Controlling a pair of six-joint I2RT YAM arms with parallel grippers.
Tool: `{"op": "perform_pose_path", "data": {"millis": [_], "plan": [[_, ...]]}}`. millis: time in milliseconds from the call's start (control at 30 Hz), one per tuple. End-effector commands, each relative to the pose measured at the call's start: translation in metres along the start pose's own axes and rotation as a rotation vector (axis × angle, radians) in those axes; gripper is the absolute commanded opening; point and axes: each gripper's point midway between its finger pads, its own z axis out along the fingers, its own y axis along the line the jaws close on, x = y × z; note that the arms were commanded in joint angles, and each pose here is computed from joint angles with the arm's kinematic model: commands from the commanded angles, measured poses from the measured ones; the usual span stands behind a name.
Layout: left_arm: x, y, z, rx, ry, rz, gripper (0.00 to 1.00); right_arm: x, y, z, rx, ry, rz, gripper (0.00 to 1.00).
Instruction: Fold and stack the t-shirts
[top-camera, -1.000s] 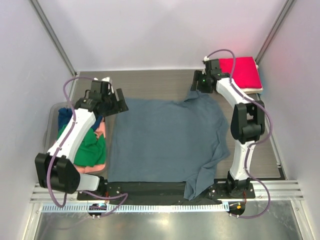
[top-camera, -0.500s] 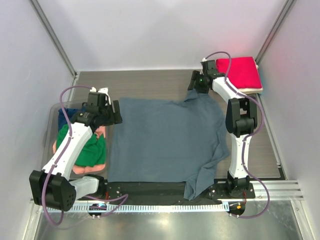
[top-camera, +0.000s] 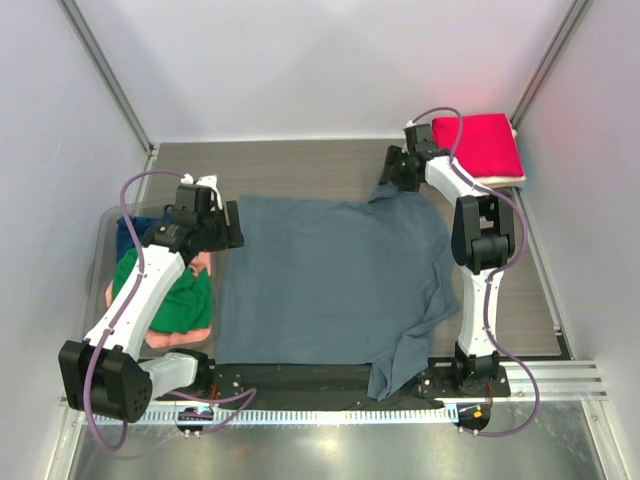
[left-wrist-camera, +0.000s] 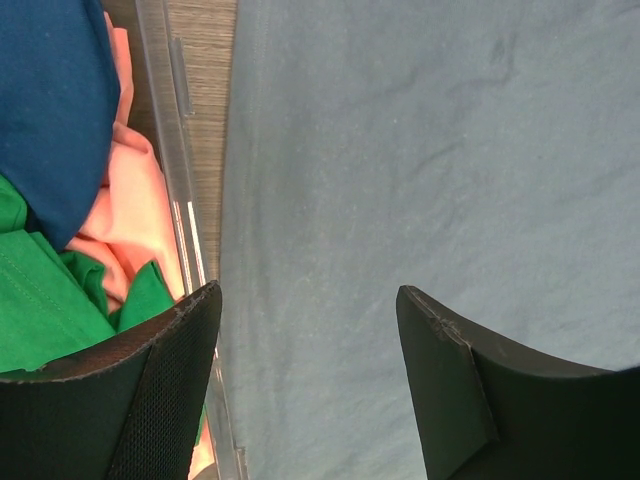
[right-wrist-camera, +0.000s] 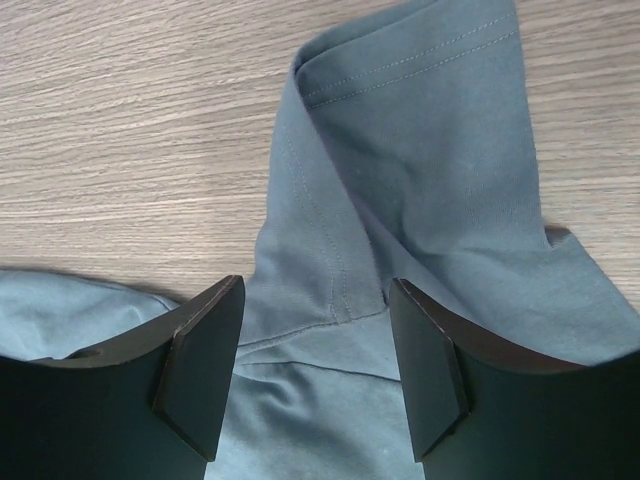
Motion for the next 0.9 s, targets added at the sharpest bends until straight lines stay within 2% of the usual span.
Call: {"op": "perform_pose_path", "data": {"millis": [0,433,533,567,667,767,867], "plan": [[-0.008,-0.004,-0.001,0.024,-0.038,0.004,0.71,-0.007,0.0,0.004,-0.012,-0.032,-0.004,0.65],[-0.007,-0.004,0.0,0.025,-0.032,0.004,0.7,-0.005,0.003,0.012,-0.037,-0.024,0.003,0.59],[-0.008,-0.004,0.0,0.026,-0.035,0.004,0.7,-0.002,0.005,0.014,-0.051,-0.013,0.011,0.47],[-0.007,-0.004,0.0,0.025,-0.032,0.004,0.7,-0.001,0.01,0.015,-0.072,-0.011,0.019,0.37],[-0.007,-0.004,0.0,0.024,-0.034,0.005,0.7,-0.004,0.022,0.013,-0.125,-0.014,0.031,0.19],[-0.008,-0.003,0.0,0.021,-0.034,0.007,0.69,-0.013,0.044,0.014,-0.205,-0.037,0.058,0.08],[-0.008,-0.003,0.0,0.017,-0.037,0.008,0.69,-0.029,0.083,0.016,-0.379,-0.079,0.114,0.01]]}}
